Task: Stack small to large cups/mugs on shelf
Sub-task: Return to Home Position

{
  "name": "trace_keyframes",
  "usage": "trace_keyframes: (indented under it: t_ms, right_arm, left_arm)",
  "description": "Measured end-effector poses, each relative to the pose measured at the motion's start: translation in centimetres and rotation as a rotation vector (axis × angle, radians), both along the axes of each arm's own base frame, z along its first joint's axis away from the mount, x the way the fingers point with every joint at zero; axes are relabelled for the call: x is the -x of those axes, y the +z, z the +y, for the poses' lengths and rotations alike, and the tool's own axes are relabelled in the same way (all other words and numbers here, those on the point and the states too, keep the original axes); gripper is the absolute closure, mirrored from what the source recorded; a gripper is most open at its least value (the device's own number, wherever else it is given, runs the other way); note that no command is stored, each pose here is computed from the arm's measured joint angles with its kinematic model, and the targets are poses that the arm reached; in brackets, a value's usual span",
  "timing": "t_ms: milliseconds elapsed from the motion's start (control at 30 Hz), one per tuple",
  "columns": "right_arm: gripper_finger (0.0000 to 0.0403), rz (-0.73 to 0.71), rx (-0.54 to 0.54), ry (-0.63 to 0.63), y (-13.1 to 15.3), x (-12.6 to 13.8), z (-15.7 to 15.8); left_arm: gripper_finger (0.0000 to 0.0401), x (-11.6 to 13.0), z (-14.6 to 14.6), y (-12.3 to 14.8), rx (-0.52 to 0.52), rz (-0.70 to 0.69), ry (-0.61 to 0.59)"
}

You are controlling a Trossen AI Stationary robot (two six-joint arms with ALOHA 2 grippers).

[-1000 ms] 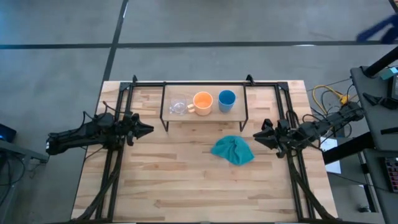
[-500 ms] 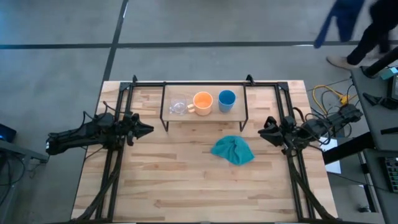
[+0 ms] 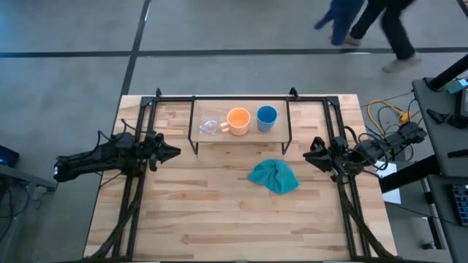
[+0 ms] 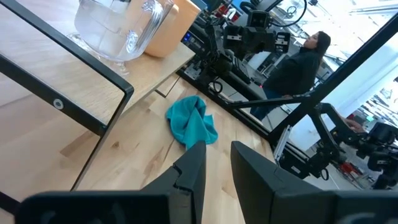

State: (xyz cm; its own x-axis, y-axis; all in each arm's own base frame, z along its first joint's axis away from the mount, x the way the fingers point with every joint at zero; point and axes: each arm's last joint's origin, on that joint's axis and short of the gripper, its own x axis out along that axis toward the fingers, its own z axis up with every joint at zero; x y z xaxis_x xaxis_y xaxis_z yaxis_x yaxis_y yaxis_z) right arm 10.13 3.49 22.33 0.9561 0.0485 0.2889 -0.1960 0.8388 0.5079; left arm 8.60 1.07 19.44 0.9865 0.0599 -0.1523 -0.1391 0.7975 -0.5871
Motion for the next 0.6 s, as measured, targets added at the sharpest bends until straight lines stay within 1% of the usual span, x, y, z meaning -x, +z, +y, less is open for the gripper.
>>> trace_keyframes:
  t_ms: [400, 600]
  right_arm:
    - [0.0326, 0.001, 0.0, 0.0, -0.01, -0.01, 0.0]
    - [0.032, 0.001, 0.0, 0.0, -0.01, -0.01, 0.01]
  left_arm:
    - [0.034, 0.01, 0.0, 0.0, 0.0, -0.001, 0.001]
    - [0.034, 0.01, 0.0, 0.01, 0.0, -0.002, 0.0]
